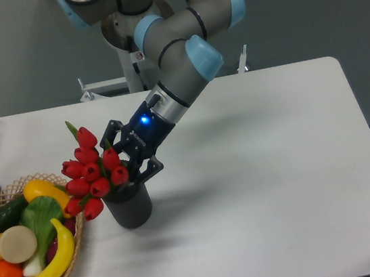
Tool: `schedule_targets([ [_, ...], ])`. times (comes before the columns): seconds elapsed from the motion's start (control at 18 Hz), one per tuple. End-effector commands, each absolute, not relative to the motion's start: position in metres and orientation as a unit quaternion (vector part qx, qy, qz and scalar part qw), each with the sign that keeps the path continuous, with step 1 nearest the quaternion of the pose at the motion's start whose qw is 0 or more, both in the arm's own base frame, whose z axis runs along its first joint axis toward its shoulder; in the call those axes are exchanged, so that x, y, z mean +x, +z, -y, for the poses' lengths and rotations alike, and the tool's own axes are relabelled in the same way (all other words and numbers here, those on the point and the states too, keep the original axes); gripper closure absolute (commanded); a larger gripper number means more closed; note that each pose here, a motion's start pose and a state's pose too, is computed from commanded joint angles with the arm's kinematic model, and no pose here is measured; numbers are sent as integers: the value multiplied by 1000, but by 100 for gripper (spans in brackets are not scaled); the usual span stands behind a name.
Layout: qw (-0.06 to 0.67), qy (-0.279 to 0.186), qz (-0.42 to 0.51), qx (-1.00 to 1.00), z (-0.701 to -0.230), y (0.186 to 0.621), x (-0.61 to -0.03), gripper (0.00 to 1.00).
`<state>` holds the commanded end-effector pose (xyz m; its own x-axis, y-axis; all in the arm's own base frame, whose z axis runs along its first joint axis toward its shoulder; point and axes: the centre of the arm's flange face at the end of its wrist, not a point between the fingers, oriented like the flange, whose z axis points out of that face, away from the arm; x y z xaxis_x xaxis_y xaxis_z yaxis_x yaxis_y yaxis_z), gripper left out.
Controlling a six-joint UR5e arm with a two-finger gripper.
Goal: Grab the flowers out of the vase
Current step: 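Lift the gripped tulips upward out of the black vase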
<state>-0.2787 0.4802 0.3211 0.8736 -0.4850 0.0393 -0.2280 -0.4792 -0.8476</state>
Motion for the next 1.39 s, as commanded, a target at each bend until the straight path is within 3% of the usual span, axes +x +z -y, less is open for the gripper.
schedule_targets([
  [0.83, 495, -147, -194, -834, -481, 346, -281, 47],
  [1.39, 526, -156, -160, -821, -474, 408, -270, 47],
])
